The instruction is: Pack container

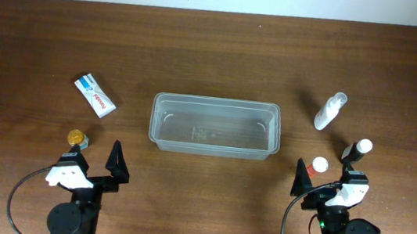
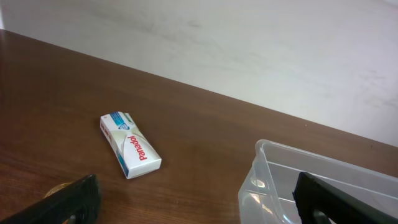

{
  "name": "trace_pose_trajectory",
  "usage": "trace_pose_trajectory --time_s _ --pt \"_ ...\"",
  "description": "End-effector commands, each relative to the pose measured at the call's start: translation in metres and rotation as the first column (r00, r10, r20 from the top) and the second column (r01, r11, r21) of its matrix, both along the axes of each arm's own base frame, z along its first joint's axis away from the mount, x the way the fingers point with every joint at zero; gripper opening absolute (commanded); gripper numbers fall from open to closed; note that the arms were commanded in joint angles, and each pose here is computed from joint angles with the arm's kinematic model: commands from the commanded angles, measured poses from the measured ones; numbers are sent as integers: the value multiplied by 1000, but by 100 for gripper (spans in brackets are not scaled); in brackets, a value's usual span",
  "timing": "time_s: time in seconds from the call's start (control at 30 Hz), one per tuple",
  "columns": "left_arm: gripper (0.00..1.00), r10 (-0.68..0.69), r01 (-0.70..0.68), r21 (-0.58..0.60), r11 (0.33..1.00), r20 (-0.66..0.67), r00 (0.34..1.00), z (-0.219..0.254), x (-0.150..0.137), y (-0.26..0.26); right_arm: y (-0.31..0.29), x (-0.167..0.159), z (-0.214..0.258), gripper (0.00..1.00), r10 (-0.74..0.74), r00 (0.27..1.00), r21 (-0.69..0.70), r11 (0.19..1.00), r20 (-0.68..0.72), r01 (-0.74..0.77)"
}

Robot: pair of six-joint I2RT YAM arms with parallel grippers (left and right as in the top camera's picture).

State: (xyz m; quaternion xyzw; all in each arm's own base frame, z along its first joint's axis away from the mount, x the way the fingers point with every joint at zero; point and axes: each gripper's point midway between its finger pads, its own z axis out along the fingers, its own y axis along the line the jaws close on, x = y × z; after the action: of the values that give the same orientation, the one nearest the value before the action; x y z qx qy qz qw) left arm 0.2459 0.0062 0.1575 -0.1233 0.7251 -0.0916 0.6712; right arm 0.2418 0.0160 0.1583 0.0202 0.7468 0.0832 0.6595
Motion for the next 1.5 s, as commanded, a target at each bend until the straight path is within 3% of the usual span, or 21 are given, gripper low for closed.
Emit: trace_pose_trajectory --time_s 0.0,1.13,1.3,1.47 --pt "99 -8 8 7 1000 4 1000 -1 0 -1 5 0 -2 98 23 1000 8 1000 3 -23" --pt "99 -8 8 7 1000 4 1000 -1 0 -1 11 -1 1 98 59 998 13 998 12 -59" --pt "99 -8 8 7 1000 4 1000 -1 0 -1 33 -6 38 98 186 972 1 982 146 -188" --pt "99 -8 8 7 1000 4 1000 -1 0 -1 32 -18 87 98 183 961 -11 983 205 -185"
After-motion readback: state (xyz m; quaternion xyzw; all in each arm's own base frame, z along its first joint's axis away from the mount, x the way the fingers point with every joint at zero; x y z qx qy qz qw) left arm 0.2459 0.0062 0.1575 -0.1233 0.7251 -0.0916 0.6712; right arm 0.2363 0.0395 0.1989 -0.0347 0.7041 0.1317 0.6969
